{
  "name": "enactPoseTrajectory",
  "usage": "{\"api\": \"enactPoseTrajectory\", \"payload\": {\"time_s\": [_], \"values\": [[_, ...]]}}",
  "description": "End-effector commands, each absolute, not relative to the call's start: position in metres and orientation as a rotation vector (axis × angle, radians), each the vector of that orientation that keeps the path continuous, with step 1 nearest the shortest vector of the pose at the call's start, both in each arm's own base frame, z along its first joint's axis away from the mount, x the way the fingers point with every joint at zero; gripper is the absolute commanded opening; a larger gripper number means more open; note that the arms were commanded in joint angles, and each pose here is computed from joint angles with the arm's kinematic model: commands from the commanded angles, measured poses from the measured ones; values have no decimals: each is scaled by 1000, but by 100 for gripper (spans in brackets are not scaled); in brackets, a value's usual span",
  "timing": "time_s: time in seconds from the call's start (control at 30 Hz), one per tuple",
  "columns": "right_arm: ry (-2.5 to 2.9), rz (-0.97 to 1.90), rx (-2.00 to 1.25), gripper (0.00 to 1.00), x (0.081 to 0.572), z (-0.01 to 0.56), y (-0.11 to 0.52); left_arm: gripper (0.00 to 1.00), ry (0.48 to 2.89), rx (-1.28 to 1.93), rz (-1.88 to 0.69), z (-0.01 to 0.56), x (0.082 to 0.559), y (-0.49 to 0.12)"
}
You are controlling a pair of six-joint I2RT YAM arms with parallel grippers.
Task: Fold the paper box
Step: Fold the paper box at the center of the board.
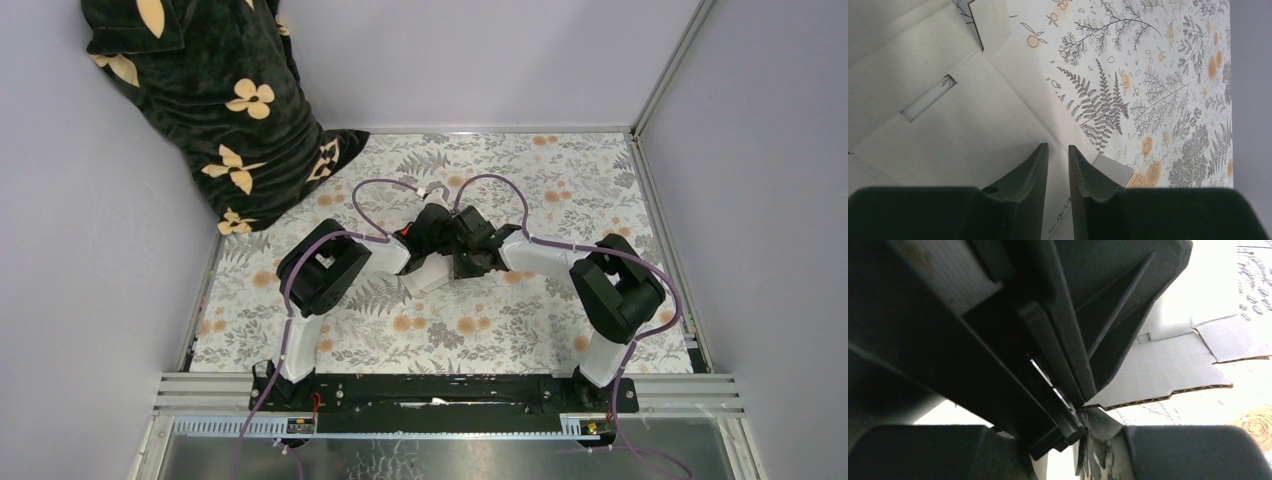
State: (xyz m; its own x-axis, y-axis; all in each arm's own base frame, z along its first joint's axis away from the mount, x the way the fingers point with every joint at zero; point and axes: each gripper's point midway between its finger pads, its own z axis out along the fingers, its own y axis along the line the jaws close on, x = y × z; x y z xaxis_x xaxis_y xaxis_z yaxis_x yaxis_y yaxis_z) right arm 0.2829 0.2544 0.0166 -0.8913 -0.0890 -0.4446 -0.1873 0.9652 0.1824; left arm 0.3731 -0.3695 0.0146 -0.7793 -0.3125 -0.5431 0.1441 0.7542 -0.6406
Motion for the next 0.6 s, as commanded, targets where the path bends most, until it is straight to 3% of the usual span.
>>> {"api": "enactPoseTrajectory", "payload": {"time_s": [0.0,0.27,0.57], "values": [[2512,106,84,26,366,36,184,31,2774,-10,-651,-79,259,-314],[2525,67,160,27,382,33,143,34,2772,0,-638,-77,257,-314],[2508,29,225,28,399,42,112,63,2736,51,-643,-56,278,-330]]}}
